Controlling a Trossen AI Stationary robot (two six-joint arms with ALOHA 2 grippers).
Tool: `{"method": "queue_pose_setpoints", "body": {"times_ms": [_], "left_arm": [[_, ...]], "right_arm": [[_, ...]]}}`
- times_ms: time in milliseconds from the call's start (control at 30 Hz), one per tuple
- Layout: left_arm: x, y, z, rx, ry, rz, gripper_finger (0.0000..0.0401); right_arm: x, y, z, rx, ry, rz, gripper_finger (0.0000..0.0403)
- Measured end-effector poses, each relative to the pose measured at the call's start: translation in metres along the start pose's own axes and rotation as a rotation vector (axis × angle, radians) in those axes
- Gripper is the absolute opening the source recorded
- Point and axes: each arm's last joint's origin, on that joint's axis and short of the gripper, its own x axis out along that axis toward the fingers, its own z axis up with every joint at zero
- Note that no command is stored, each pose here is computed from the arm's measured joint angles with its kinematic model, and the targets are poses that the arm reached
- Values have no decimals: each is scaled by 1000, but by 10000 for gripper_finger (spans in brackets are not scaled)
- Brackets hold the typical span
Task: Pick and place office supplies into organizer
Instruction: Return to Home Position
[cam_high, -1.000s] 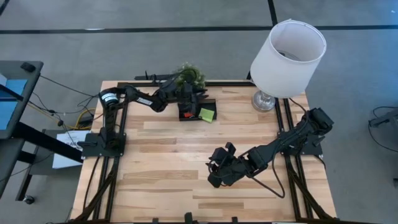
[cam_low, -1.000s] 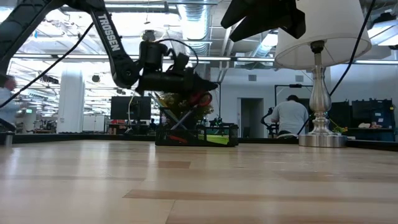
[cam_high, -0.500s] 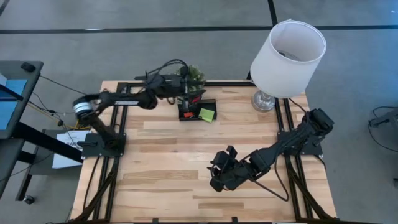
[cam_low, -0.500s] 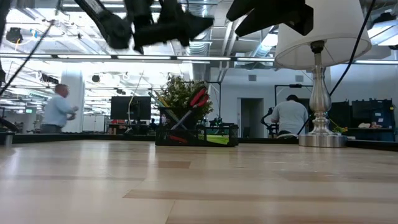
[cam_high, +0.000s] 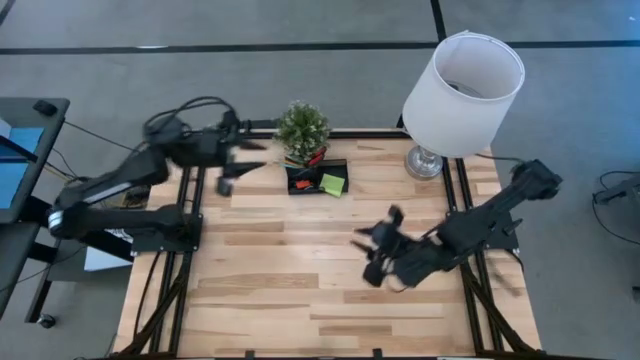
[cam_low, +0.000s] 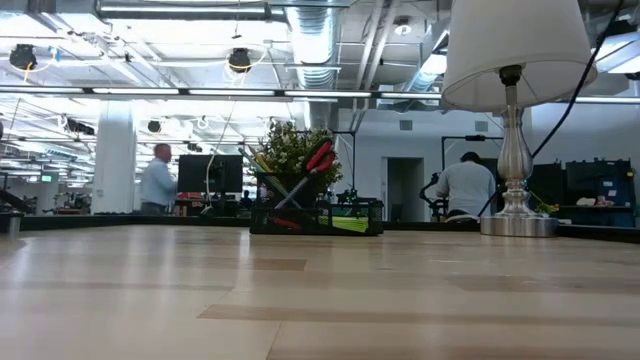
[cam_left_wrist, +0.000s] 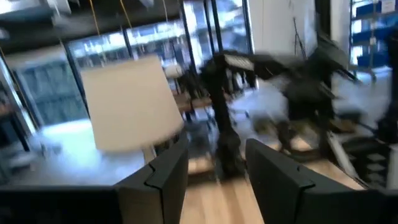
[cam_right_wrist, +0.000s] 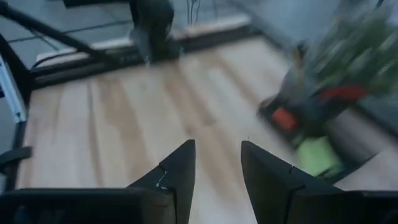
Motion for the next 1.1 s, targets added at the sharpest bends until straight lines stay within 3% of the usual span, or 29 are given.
{"method": "queue_pose_setpoints", "body": {"times_ms": [167, 300, 467, 567, 667, 767, 900, 1100], "left_arm": [[-57, -29, 13, 67, 106, -10, 154], [-105, -52, 16, 32, 178, 91, 154], [-153, -79, 4, -102, 162, 146, 154], [-170, -92, -13, -169, 100, 131, 154], [-175, -99, -41, -228, 75, 127, 154], [-160, -95, -61, -292, 111, 105, 154], [-130, -82, -86, -310, 72, 117, 154], [-113, -81, -118, -278, -7, 32, 155]], "right_arm": [[-40, -36, 25, -98, -112, -47, 121], [-62, -64, 34, -165, -137, -73, 121], [-44, -90, 15, -262, -127, -77, 121], [-15, -98, -12, -283, -126, 76, 121], [9, -110, -40, -306, -176, 211, 121], [18, -128, -58, -253, -210, 194, 121], [10, -151, -70, -186, -241, 143, 121], [-12, -169, -80, -148, -393, 213, 122]]}}
